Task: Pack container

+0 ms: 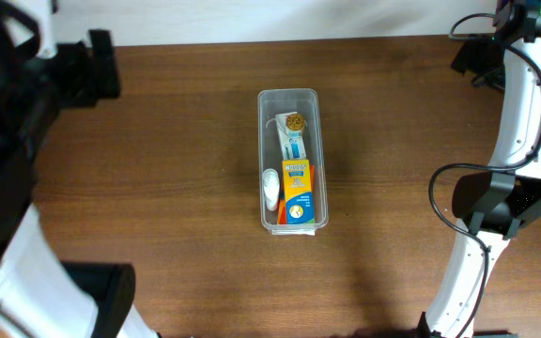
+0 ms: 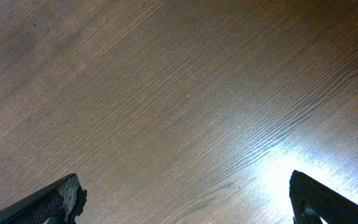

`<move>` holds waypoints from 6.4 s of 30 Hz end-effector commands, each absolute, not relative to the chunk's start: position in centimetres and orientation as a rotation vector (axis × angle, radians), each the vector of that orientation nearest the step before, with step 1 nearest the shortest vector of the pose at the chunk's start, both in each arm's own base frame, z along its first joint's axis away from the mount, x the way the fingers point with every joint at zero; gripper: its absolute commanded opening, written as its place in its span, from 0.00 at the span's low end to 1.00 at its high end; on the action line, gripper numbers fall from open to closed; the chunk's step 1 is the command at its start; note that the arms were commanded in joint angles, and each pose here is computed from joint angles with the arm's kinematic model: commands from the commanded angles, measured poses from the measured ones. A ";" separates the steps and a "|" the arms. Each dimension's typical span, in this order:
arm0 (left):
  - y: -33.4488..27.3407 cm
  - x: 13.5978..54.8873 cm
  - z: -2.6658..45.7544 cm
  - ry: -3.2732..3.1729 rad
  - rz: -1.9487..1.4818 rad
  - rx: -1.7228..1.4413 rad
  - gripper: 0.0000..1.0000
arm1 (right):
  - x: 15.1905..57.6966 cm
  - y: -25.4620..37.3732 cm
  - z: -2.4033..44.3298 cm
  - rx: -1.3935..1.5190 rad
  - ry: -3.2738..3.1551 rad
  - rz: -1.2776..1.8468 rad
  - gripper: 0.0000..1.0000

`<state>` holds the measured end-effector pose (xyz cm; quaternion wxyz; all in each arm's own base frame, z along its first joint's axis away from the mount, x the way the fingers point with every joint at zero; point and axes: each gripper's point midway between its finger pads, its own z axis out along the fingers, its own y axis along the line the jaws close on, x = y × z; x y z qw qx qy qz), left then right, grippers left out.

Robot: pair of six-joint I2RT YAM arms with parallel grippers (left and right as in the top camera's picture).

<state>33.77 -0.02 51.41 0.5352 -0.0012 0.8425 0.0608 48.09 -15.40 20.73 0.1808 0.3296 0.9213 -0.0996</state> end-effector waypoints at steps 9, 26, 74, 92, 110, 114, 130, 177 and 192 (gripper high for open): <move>0.8 30.6 52.6 1.985 0.183 0.010 0.99 | 48.3 -15.7 20.9 0.937 2.585 -0.298 0.99; -1.7 32.4 49.5 2.106 0.053 0.108 0.99 | 48.3 -15.7 20.9 0.937 2.585 -0.299 0.98; 1.1 25.1 24.5 1.421 0.097 -0.034 0.99 | 48.3 -15.7 20.9 0.937 2.586 -0.298 0.98; 1.5 24.4 20.4 1.459 0.039 -0.068 0.99 | 48.3 -15.7 20.9 0.937 2.586 -0.298 0.98; 1.0 24.6 15.6 1.650 0.025 -0.044 0.99 | 48.3 -15.7 20.9 0.937 2.585 -0.299 0.98; 1.0 24.6 15.6 1.649 0.026 -0.044 0.99 | 48.3 -15.7 20.9 0.937 2.586 -0.298 0.98; 1.0 24.6 15.6 1.650 0.026 -0.045 0.99 | 48.3 -15.7 20.9 0.938 2.585 -0.298 0.98; 1.0 24.6 15.6 1.650 0.026 -0.045 0.99 | 38.3 -15.1 37.3 0.881 2.236 -0.379 0.98; 1.0 24.6 15.6 1.650 0.026 -0.045 0.99 | 29.9 -9.9 39.2 0.553 1.949 -0.195 0.98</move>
